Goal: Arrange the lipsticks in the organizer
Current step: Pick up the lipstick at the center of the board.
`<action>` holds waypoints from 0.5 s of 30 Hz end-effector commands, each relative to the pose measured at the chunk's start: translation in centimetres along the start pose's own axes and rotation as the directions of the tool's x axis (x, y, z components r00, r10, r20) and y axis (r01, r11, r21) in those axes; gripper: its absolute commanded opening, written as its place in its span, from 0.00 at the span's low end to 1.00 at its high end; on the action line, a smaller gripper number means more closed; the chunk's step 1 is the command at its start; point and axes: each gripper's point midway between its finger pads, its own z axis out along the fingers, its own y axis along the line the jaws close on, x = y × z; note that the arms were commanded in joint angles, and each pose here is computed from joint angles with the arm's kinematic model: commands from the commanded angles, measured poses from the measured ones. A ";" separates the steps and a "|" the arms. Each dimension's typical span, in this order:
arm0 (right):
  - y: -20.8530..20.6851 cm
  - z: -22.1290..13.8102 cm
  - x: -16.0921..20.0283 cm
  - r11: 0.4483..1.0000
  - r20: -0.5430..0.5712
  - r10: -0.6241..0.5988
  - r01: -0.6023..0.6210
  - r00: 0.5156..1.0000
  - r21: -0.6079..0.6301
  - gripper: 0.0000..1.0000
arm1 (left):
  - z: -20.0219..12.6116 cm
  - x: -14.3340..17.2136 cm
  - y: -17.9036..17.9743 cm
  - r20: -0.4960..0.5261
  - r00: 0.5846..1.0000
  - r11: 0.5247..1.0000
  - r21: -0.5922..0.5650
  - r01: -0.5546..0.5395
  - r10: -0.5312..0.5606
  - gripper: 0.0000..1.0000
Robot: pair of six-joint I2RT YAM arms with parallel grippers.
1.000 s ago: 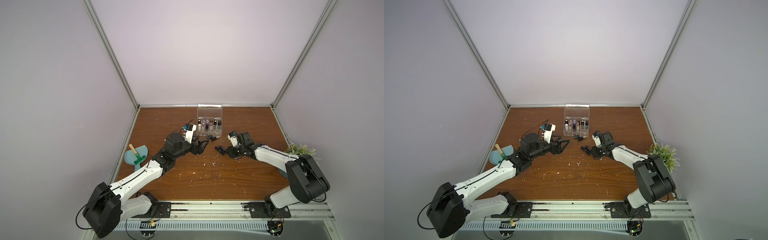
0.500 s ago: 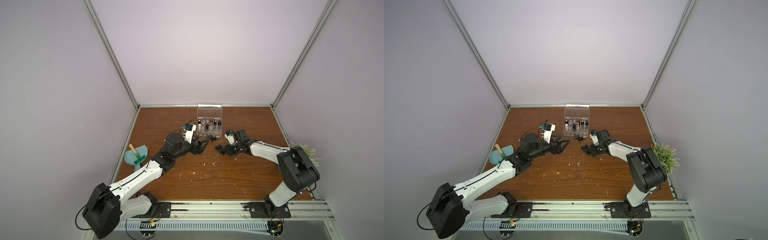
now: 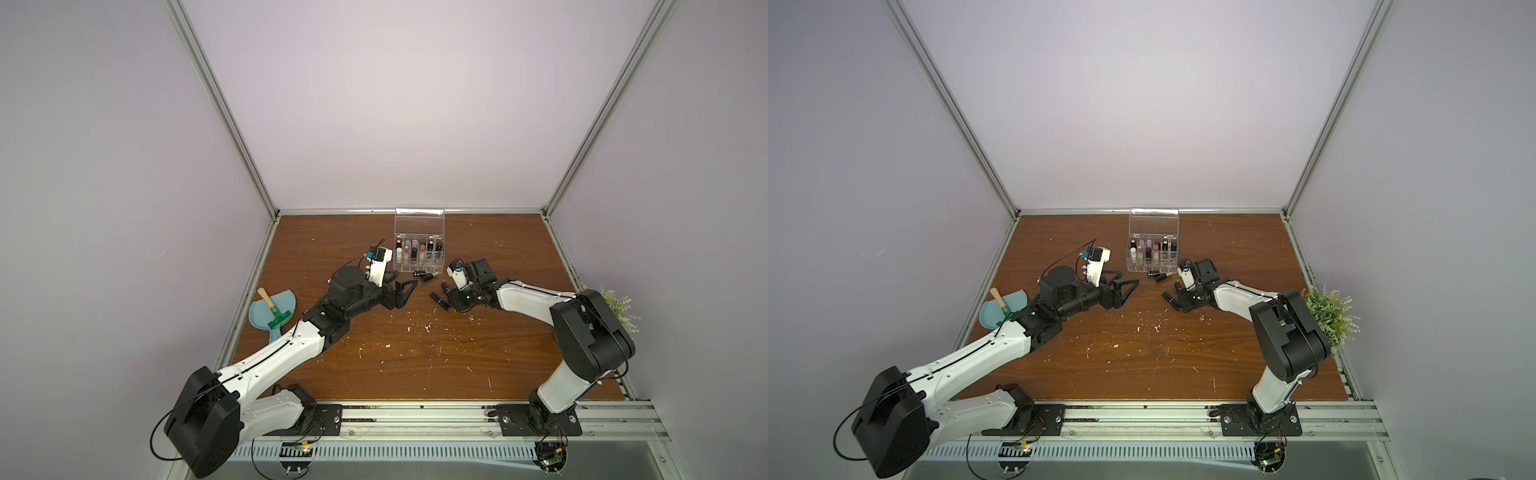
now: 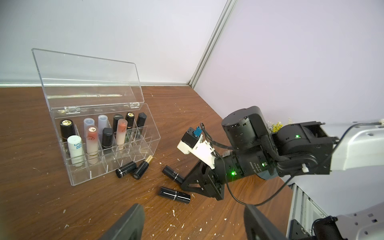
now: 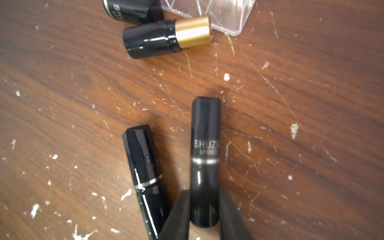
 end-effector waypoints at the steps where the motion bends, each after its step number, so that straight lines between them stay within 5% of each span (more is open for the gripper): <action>1: 0.7 -1.2 -1.7 1.000 0.045 -0.013 0.014 0.999 -0.011 0.19 | 0.1 -0.2 0.1 0.003 1.000 1.000 0.020 0.007 -0.007 0.79; 5: 1.1 -3.3 -2.9 1.000 0.089 -0.016 0.017 0.996 -0.015 0.18 | 1.7 0.3 1.1 -0.043 0.995 0.995 0.033 0.090 -0.089 0.79; 9: 2.2 -6.8 -4.4 0.998 0.156 -0.020 0.028 0.987 -0.050 0.18 | 2.6 -0.6 -0.5 -0.043 0.987 0.970 0.182 0.158 -0.153 0.82; 15: 6.2 -13.5 -6.5 0.970 0.274 -0.016 0.081 0.962 -0.227 0.18 | 0.5 -3.3 -3.9 -0.028 0.959 0.811 0.528 0.253 -0.281 0.87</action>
